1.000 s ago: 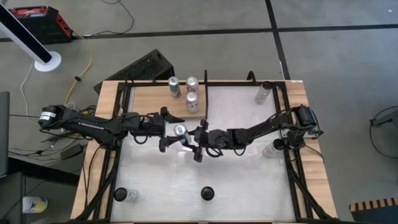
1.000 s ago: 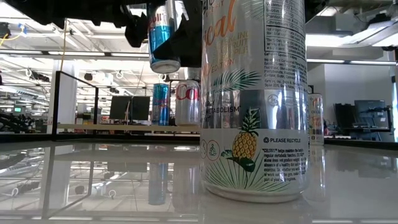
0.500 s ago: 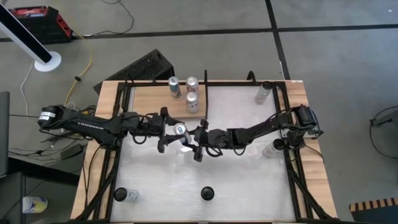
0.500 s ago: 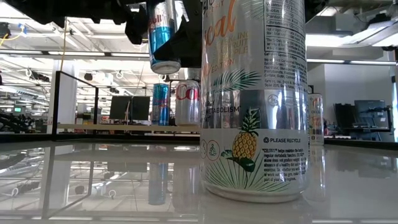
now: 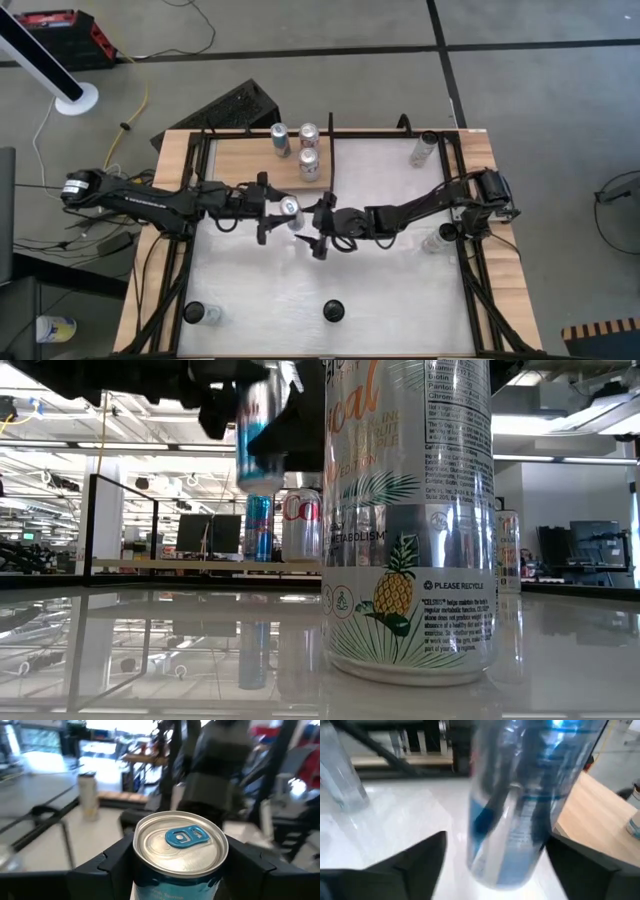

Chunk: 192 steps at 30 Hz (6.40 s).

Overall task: Place canned beverage on shelf
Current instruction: Put the blue soda can on the shelf, then put the bottom orange soda can on the shelf

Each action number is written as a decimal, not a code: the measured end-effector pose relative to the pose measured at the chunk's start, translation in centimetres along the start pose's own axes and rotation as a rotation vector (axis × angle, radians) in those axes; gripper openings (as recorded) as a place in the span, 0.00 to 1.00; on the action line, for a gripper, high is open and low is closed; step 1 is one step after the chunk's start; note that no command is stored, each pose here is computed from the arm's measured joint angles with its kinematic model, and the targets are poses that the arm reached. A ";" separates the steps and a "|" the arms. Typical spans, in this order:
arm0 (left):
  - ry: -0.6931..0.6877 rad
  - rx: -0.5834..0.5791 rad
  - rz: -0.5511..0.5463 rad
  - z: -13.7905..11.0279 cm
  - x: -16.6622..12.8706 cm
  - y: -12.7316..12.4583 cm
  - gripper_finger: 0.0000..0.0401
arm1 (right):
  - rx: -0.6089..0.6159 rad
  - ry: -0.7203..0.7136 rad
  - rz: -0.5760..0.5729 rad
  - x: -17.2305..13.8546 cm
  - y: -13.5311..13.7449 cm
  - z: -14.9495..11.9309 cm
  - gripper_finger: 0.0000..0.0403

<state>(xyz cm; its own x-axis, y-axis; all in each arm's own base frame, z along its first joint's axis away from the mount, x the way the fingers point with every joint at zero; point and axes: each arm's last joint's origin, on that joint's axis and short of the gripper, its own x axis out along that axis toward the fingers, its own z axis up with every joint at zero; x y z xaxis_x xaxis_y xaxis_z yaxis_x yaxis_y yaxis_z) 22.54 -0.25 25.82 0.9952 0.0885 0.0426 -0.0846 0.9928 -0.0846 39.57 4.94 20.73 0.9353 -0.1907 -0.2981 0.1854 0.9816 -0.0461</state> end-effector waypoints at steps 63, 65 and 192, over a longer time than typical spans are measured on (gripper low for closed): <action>0.102 0.038 0.462 -4.3 -0.5 14.1 0.55 | 0.083 0.224 -0.149 -11.5 -1.9 -0.8 0.84; 0.110 0.041 0.464 -4.3 -0.5 14.1 0.55 | 0.083 0.224 -0.148 -11.5 -1.9 -0.8 0.84; -0.062 0.068 0.218 5.7 -5.2 8.3 0.78 | 0.216 0.209 -0.068 -11.8 -1.2 0.7 0.84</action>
<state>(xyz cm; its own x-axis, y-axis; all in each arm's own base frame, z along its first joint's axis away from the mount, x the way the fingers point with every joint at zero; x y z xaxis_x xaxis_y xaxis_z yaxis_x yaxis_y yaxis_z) 16.39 7.97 30.61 0.9481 0.3043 0.0918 -0.3027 0.9526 -0.0313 28.54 6.02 24.92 0.8406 -0.2268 -0.4920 0.3258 0.9372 0.1245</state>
